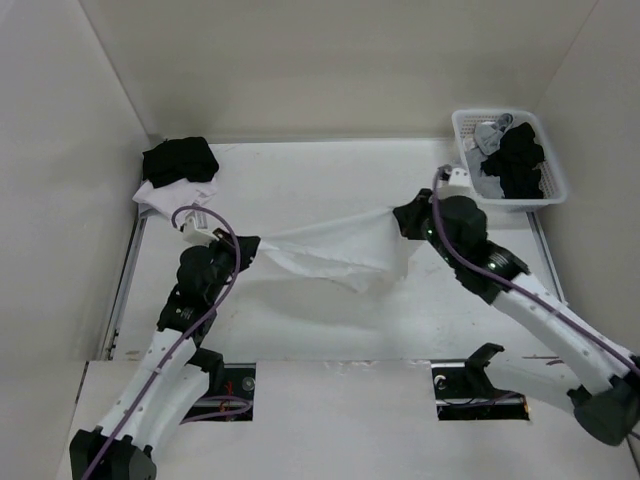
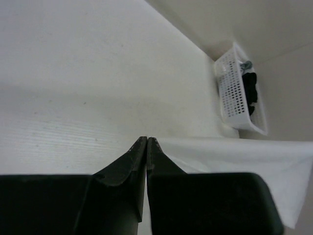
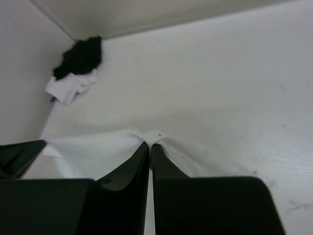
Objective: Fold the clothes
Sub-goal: Flatten the tank top out
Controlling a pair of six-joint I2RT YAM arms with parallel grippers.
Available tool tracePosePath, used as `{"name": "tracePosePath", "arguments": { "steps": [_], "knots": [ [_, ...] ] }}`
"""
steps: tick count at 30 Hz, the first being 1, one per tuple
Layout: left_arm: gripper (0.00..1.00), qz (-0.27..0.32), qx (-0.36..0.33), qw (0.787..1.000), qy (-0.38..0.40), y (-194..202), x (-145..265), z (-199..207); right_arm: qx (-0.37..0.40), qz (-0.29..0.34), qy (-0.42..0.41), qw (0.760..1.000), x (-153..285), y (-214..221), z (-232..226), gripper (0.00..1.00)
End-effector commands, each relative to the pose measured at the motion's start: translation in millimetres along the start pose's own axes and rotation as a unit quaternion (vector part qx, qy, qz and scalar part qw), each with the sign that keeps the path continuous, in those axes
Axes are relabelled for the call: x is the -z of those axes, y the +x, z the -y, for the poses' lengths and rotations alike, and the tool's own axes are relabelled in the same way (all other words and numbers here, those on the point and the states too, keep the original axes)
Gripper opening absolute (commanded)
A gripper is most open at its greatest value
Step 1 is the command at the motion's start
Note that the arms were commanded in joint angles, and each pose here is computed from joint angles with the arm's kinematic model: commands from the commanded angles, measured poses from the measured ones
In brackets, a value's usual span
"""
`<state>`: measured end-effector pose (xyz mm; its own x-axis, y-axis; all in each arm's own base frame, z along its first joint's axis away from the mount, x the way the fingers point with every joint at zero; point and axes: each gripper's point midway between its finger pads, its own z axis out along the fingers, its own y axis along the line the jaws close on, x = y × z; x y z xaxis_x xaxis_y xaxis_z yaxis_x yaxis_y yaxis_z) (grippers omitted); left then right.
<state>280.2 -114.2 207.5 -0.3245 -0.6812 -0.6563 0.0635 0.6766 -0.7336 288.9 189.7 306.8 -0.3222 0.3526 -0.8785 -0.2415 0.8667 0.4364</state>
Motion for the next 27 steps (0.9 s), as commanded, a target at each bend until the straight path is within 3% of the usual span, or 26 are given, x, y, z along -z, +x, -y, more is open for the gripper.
{"name": "tracePosePath", "arguments": {
  "steps": [1, 4, 6, 11, 13, 16, 18, 21, 23, 27],
  "knots": [
    [0.02, -0.025, 0.006, 0.999, -0.044, 23, -2, -36, -0.022, -0.113, 0.045, 0.992, -48, 80, 43, 0.1],
    [0.02, -0.04, 0.007, 0.997, -0.061, 40, -6, -53, -0.038, -0.142, 0.071, 0.987, -96, 115, 73, 0.12],
    [0.02, -0.051, 0.011, 0.996, -0.068, 52, -9, -62, -0.053, -0.14, 0.086, 0.985, -133, 122, 92, 0.26],
    [0.03, -0.057, 0.014, 0.995, -0.083, 57, -12, -72, -0.056, -0.096, 0.09, 0.99, -127, 105, 84, 0.54],
    [0.03, -0.056, 0.015, 0.995, -0.084, 56, -13, -74, -0.052, -0.097, 0.091, 0.99, -109, 115, 80, 0.54],
    [0.03, -0.058, 0.018, 0.994, -0.086, 58, -18, -77, -0.068, -0.141, 0.085, 0.984, -74, 163, 75, 0.23],
    [0.04, -0.063, 0.019, 0.994, -0.086, 62, -21, -79, -0.073, -0.169, 0.091, 0.979, -61, 186, 76, 0.13],
    [0.04, -0.065, 0.022, 0.994, -0.082, 63, -22, -77, -0.078, -0.18, 0.092, 0.976, -58, 195, 77, 0.21],
    [0.04, -0.065, 0.022, 0.995, -0.077, 64, -22, -74, -0.074, -0.198, 0.078, 0.974, -58, 206, 69, 0.37],
    [0.04, -0.065, 0.021, 0.995, -0.076, 64, -21, -74, -0.067, -0.221, 0.091, 0.969, -60, 222, 74, 0.38]
  ]
}}
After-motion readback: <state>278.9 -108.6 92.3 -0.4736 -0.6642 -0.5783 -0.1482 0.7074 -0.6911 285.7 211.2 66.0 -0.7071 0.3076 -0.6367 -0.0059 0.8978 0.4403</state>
